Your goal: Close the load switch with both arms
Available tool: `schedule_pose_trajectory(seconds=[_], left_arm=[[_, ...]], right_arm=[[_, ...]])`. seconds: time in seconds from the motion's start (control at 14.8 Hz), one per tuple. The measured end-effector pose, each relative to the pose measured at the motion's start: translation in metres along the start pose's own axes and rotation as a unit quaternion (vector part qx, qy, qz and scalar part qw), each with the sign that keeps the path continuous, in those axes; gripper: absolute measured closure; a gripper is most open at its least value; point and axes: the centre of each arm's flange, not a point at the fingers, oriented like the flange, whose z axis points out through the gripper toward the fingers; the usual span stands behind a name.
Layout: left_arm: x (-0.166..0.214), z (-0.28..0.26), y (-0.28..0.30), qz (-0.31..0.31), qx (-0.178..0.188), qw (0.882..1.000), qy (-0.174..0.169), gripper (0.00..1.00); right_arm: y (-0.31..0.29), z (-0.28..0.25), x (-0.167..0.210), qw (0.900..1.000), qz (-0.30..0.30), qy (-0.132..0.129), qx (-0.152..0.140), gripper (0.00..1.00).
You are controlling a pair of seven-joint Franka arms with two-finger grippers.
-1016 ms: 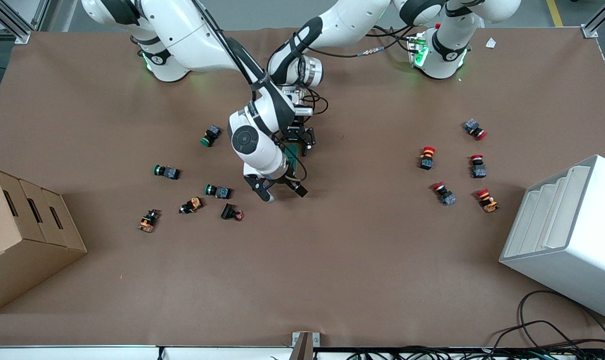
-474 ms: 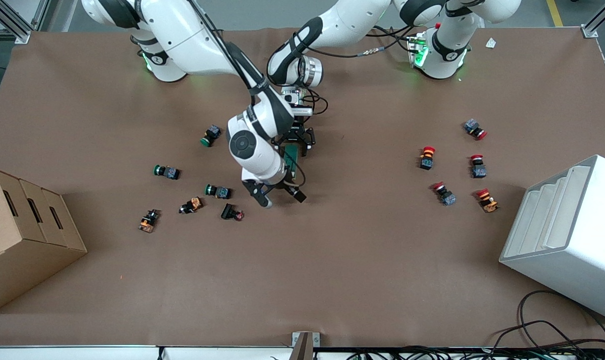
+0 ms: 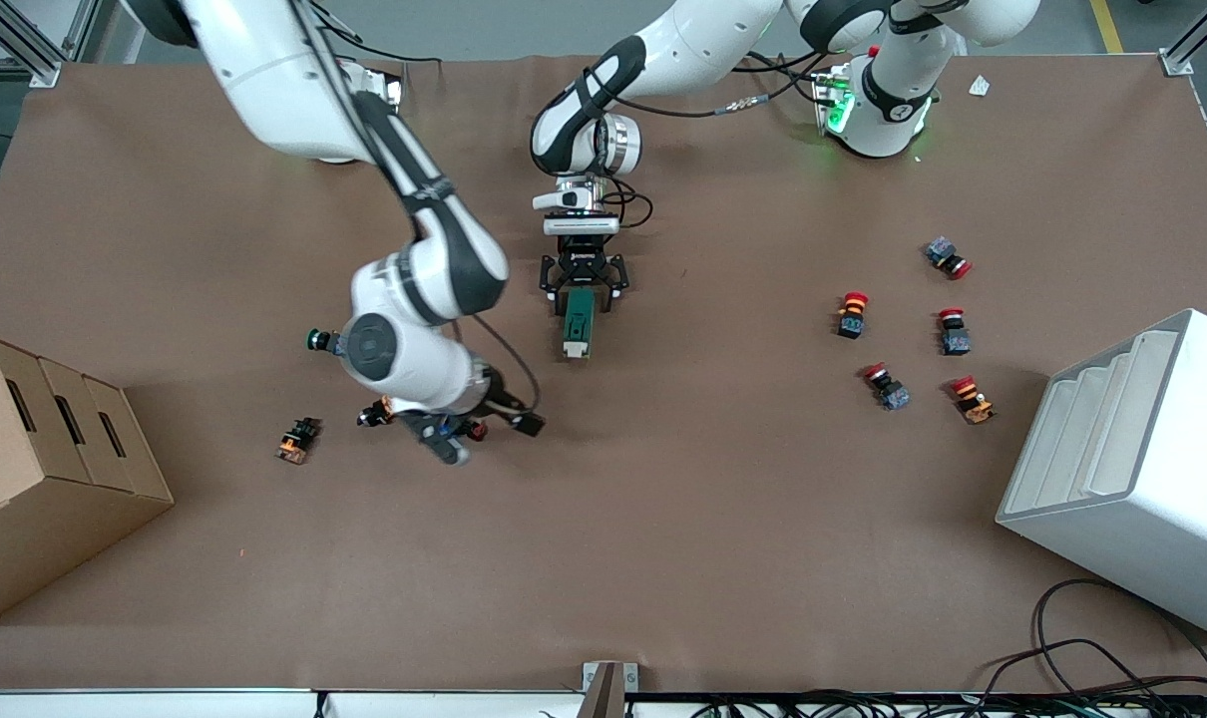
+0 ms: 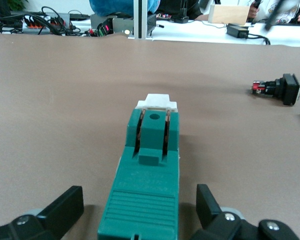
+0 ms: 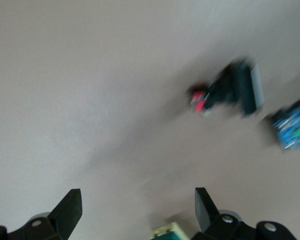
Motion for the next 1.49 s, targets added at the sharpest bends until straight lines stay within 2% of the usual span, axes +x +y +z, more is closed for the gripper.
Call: schedule_pose_trajectory(seconds=[0.2, 0.41, 0.61, 0.74, 0.95, 1.15, 1.29, 1.49], left_arm=[[0.004, 0.001, 0.001, -0.006, 0.004, 1.0, -0.011, 0.0], [0.012, 0.002, 0.003, -0.013, 0.011, 0.999, -0.033, 0.0], [0.034, 0.001, 0.012, -0.013, 0.033, 0.995, -0.095, 0.0], [0.06, 0.0, 0.021, -0.022, 0.047, 0.99, -0.131, 0.0], [0.128, -0.002, 0.04, -0.04, 0.071, 0.98, -0.181, 0.0], [0.225, -0.004, 0.051, -0.055, 0.085, 0.967, -0.235, 0.0], [0.289, 0.001, 0.04, -0.042, 0.089, 0.96, -0.262, 0.0], [0.387, 0.018, -0.009, 0.004, 0.091, 0.944, -0.316, 0.0]], right_arm=[[0.034, -0.052, 0.044, 0.997, -0.063, 0.019, -0.036, 0.0], [0.07, -0.1, 0.08, 0.989, -0.125, 0.031, -0.07, 0.0], [0.103, -0.148, 0.101, 0.975, -0.193, 0.041, -0.107, 0.0], [0.124, -0.184, 0.11, 0.965, -0.23, 0.04, -0.12, 0.0], [0.162, -0.242, 0.125, 0.954, -0.266, 0.027, -0.132, 0.0], [0.184, -0.29, 0.131, 0.95, -0.273, 0.012, -0.149, 0.0], [0.184, -0.313, 0.126, 0.946, -0.281, 0.006, -0.16, 0.0], [0.184, -0.338, 0.122, 0.942, -0.295, 0.011, -0.16, 0.0]])
